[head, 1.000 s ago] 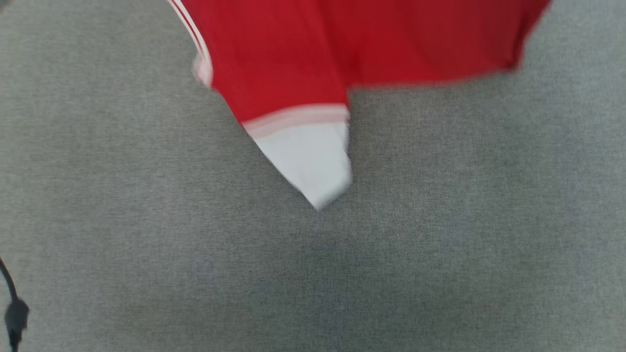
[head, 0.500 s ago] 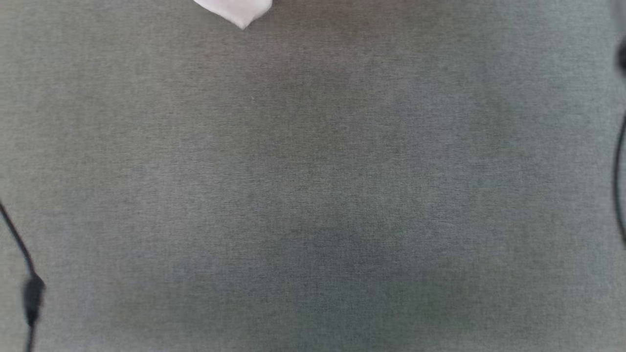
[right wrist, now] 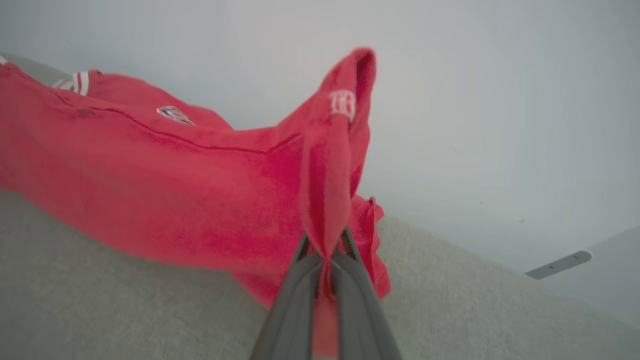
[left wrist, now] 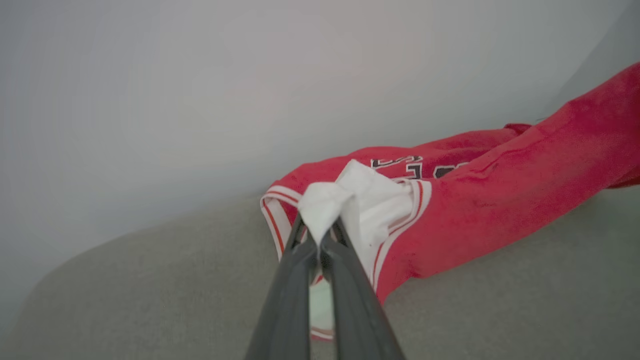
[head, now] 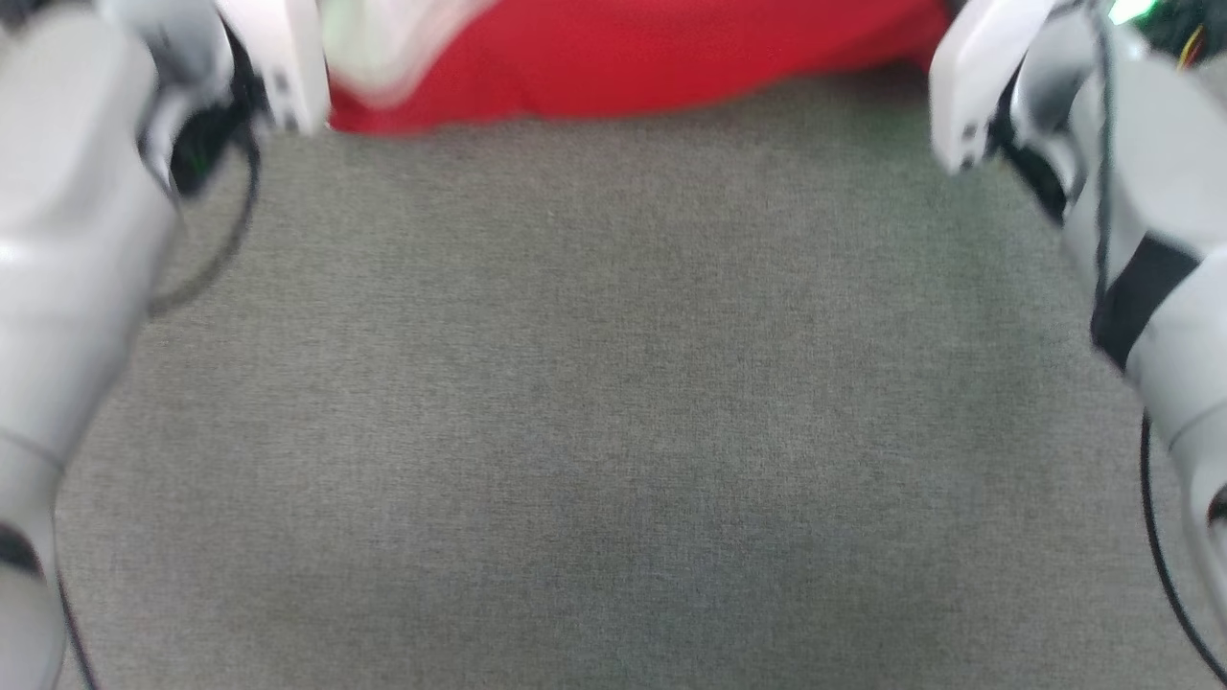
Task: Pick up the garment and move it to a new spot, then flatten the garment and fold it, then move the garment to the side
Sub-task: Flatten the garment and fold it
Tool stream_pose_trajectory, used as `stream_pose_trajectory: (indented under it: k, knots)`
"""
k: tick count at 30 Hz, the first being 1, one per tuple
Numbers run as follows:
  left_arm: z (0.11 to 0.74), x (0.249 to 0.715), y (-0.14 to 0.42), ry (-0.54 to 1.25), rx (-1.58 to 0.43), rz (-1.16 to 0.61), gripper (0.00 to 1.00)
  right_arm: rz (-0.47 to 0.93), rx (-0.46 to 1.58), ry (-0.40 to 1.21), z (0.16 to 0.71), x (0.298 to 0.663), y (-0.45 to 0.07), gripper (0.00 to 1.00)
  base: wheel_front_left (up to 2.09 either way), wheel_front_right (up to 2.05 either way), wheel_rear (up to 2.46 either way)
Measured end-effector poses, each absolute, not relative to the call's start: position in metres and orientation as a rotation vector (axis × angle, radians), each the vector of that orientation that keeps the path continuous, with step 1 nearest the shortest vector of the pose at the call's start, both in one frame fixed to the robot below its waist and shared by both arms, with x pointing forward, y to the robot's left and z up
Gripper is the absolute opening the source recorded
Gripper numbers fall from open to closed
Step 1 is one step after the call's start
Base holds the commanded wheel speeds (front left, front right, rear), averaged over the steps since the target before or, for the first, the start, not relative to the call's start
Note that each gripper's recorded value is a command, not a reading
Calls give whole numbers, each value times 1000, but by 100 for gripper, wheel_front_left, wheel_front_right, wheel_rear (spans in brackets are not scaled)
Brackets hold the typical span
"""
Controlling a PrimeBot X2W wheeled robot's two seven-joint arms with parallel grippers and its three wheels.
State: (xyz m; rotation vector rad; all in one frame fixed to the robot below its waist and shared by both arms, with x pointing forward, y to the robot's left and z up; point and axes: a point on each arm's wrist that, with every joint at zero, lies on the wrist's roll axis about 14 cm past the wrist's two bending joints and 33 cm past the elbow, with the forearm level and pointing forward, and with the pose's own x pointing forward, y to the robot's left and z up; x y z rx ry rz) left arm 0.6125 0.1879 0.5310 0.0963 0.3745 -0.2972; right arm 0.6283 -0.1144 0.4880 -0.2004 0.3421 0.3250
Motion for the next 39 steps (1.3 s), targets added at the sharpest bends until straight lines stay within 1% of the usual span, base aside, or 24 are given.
stream_pose_trajectory:
  k: [5,7,10,17,27,39]
  knots:
    - [490,570,193,574,40,-316,0,382,-205,459,459,595,-110,0,0,0,0]
    - [484,561,192,592,20,-322,0,393,-214,481,454,588,-111,0,0,0,0]
    - [453,523,193,711,-11,-328,0,449,-197,541,440,562,-110,0,0,0,0]
    - [434,475,186,791,-40,-337,0,527,-159,609,422,519,-119,0,0,0,0]
    - [411,400,175,909,-141,-309,0,549,-98,680,401,469,-138,0,0,0,0]
    - [406,323,166,1058,-220,-275,0,650,-129,782,389,408,-143,0,0,0,0]
